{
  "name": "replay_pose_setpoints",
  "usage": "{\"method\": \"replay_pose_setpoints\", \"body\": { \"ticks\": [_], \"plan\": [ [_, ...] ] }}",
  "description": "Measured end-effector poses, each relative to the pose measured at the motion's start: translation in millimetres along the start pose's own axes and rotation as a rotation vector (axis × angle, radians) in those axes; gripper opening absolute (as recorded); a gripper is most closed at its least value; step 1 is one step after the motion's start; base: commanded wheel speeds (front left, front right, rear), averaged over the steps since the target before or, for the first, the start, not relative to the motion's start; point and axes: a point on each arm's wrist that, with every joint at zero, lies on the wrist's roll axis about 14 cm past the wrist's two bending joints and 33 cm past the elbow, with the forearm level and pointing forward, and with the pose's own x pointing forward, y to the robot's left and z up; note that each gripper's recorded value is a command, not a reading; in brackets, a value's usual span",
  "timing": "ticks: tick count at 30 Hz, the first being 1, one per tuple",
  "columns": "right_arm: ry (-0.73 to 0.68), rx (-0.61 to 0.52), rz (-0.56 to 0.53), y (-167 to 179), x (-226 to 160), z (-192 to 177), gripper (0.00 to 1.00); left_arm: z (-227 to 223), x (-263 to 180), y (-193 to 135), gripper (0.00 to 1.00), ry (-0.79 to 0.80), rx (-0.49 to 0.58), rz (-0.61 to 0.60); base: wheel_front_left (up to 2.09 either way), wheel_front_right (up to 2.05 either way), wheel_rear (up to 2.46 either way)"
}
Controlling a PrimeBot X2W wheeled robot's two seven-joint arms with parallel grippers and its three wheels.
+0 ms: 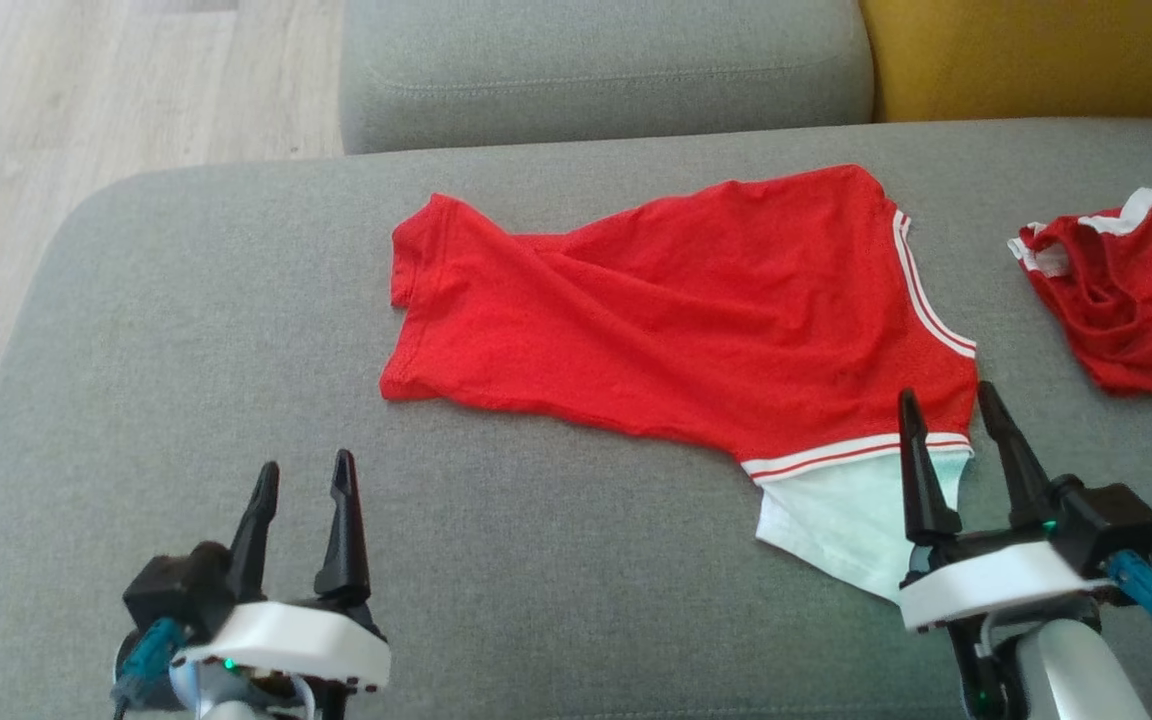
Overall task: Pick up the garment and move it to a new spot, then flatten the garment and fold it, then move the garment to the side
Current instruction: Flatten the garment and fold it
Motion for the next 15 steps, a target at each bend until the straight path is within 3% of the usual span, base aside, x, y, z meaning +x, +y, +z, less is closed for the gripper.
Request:
{"method": "replay_pose_setpoints", "body": {
  "ticks": [15],
  "plan": [
    [0.025,0.009,0.008,3.6,-3.9,-9.8,1.0,-1.3,-2.0,-5.7,1.0,0.0,0.01,-0.016,0.0,0.0,0.0]
  ]
}}
